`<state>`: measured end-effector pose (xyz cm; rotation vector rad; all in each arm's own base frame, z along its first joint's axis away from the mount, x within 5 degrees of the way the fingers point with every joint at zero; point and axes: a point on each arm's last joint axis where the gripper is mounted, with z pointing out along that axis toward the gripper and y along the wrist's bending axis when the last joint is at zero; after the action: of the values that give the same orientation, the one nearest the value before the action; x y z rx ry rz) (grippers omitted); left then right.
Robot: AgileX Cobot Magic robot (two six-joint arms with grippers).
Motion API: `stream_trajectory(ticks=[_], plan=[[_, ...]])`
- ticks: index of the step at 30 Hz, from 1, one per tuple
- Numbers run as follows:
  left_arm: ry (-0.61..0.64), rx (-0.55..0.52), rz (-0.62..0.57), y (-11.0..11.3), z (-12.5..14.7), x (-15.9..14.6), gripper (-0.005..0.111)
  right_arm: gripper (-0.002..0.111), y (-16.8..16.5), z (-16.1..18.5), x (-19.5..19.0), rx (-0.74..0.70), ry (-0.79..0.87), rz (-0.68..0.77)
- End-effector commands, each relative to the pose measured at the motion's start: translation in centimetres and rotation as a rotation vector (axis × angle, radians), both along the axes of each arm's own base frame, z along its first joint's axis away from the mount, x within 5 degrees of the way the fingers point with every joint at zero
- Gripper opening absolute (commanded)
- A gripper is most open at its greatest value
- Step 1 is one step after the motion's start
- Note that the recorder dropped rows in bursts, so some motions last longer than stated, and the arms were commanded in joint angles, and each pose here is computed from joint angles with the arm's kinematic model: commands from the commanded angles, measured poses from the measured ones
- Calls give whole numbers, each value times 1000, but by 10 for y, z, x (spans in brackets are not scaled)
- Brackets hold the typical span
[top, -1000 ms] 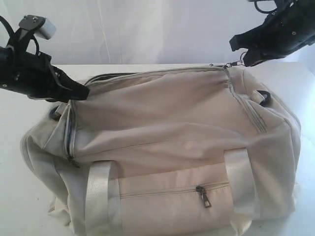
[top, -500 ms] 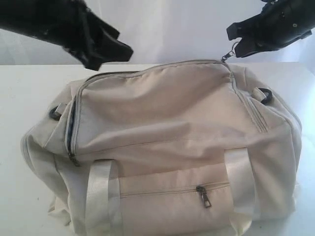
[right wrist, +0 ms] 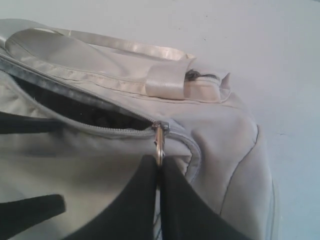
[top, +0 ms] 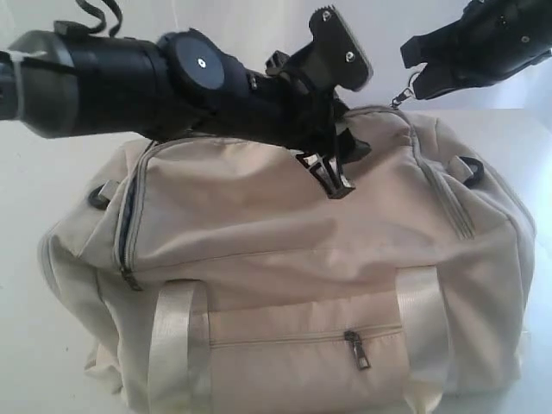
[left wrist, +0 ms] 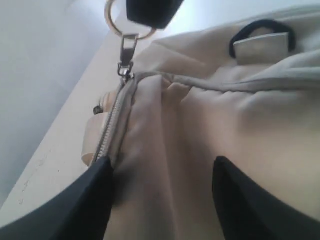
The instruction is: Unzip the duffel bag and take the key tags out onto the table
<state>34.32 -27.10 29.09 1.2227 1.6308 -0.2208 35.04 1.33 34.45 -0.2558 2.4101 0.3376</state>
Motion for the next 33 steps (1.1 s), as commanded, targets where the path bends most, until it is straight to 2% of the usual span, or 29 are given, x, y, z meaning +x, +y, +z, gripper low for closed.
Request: stream_trajectory(ticks=[1,5,12,14,16,18,19,23,25,28,31,33], plan=[[-7,3,24,-5,-10,7,62,0,-2,10,-6,2,-39,-4],[-5,5,24,-5,-11,7,58,0,-2,11,-6,6,-49,-9],[-14,6,27,-5,-11,7,25,0,-2,11,-5,5,-51,-10],[-15,5,28,-5,-10,8,20,0,-2,11,-5,5,-51,-10],[-24,2,37,-5,-10,8,22,0,-2,11,-5,5,-51,-10],[-37,-4,44,-4,-6,8,32,0,-2,11,-5,5,-51,-10],[-38,-6,43,-3,-5,8,39,0,-2,11,-5,5,-51,-10],[-50,-4,37,-3,-1,6,80,0,-2,11,-5,5,-51,-10],[-49,9,32,-4,-6,8,90,0,-2,11,-5,5,-51,-10],[-34,18,35,-5,-14,10,87,0,-2,11,-5,6,-49,-9],[-23,15,42,-6,-18,11,74,0,-2,9,-6,6,-42,-10],[-11,-2,52,-6,-18,12,61,0,-2,4,-6,6,-36,-16]])
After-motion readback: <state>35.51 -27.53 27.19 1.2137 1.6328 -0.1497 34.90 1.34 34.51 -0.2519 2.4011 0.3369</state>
